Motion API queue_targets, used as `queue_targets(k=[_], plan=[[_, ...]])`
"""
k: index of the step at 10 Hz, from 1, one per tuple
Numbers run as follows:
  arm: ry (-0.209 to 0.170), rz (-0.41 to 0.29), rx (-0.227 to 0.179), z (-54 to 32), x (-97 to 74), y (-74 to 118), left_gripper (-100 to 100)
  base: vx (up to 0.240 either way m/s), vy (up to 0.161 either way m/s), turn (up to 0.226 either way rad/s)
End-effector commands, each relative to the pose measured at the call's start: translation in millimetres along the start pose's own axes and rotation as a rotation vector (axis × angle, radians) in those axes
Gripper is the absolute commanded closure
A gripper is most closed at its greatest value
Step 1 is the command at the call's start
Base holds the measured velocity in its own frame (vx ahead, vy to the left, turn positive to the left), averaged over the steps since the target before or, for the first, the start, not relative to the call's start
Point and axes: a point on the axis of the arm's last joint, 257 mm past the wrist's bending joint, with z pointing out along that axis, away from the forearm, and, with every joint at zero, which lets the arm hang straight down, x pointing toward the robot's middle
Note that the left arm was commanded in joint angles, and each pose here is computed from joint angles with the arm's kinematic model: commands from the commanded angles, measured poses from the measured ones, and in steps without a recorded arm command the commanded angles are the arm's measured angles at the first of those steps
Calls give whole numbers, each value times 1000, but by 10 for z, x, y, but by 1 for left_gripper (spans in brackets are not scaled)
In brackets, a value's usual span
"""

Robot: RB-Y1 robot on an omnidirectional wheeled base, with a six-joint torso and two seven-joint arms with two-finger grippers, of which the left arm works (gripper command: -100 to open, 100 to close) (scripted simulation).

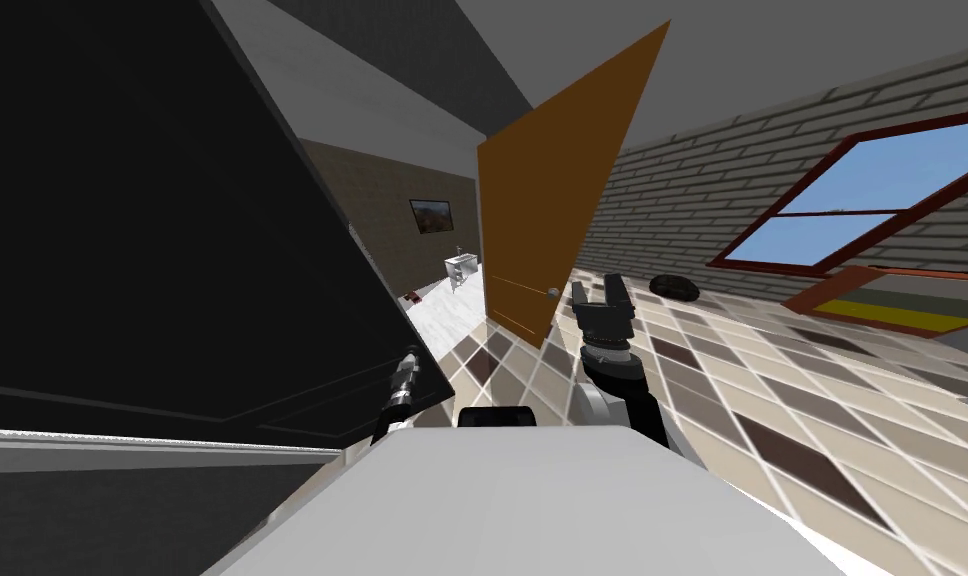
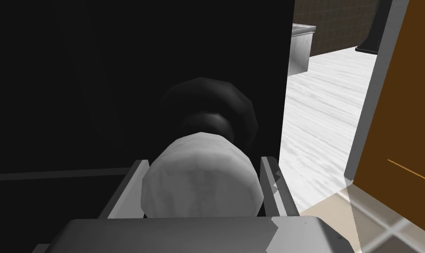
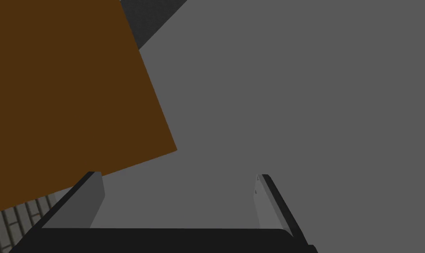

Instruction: Pull the door open

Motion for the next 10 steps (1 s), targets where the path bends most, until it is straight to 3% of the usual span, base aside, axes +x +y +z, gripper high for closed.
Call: queue_targets(k=[1,4,5,6,10], plan=[[-3,-1,-34,-73,-22,41,100,-257,15,-118],[0,-3,-80,-143,-11,95,100,-259,14,-96],[-6,0,-71,-133,-26,80,100,-107,16,-23],[-10,-1,-93,-201,-50,96,100,-152,18,-102],[-3,-1,-143,-312,-27,94,100,-212,28,-116]])
